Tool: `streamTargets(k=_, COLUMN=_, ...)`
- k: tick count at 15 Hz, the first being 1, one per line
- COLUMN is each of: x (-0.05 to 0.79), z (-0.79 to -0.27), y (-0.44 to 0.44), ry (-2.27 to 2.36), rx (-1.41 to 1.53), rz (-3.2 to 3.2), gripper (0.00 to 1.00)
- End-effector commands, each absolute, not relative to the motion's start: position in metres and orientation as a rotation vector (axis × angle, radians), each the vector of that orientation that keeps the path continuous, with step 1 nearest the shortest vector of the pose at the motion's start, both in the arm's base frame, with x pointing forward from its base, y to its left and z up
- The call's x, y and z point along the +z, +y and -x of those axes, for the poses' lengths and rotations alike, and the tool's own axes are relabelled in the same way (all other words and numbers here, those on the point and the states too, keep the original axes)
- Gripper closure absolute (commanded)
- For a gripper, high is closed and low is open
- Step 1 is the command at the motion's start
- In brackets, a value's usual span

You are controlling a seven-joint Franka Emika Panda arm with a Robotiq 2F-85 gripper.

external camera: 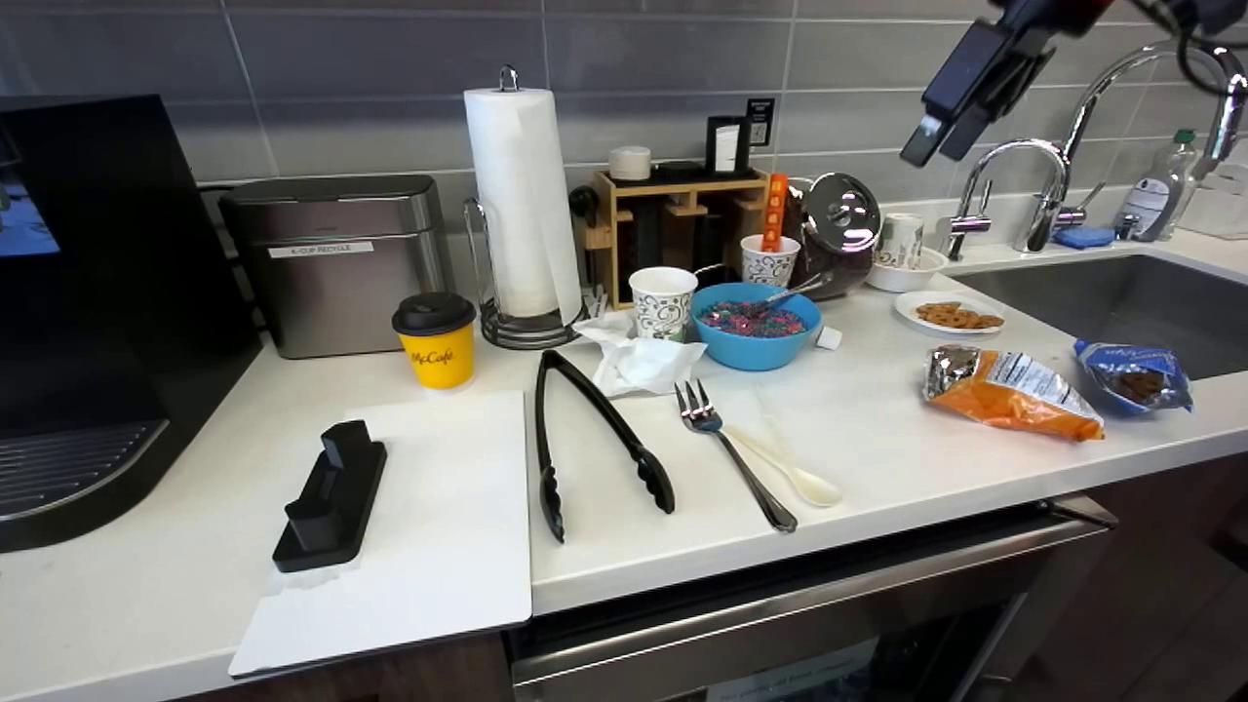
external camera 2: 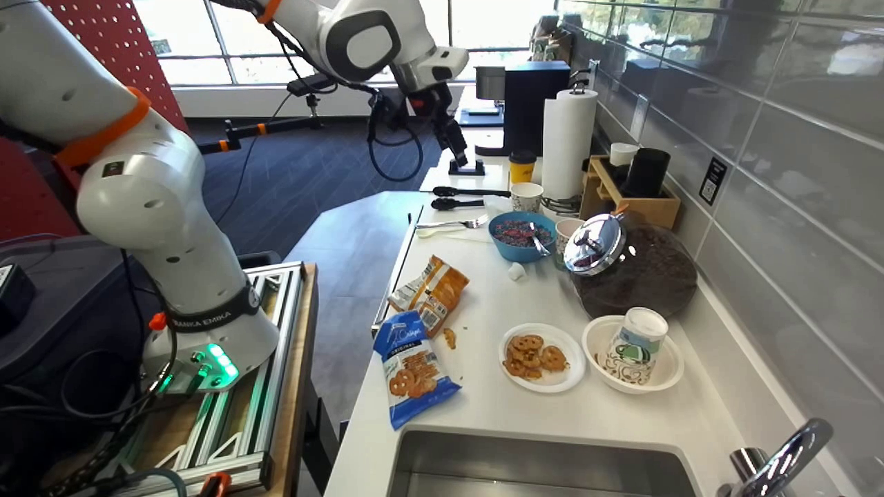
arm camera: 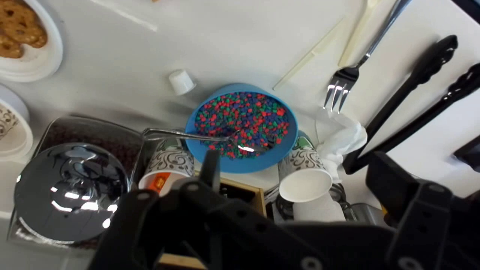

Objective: Move the blue bowl backwards.

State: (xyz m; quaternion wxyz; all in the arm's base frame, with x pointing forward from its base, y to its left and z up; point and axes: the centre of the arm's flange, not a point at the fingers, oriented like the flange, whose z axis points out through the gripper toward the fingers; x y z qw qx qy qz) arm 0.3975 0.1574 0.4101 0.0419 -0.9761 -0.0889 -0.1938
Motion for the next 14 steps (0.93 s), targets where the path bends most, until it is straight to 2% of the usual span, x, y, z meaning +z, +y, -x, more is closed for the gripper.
streamTargets(k=1, x=0.499, z=-0.365, y=0.143, ry=-0.211, rx=-0.484, rz=3.068, gripper=0.0)
streamTargets(k=5, x=0.53, z=-0.341, y=0.073, ry=-0.031, rx=-0.268, rz=3.245, gripper=0.0)
streamTargets(k=7, x=0.523, z=-0.336, y=0.022, ry=-0.003, rx=-0.056, rz=3.272, gripper=0.0)
streamTargets(k=8, x=0.499, z=-0.349, y=0.06, ry=-0.004, rx=-0.196, rz=3.241, gripper=0.0)
streamTargets(k=10, x=0.505, z=-0.342, y=0.029, ry=0.025, rx=-0.109, rz=3.237, gripper=0.0)
streamTargets(k=14, x=0.504, z=-0.342, y=0.026, ry=0.019, rx=-0.098, rz=3.236, gripper=0.0)
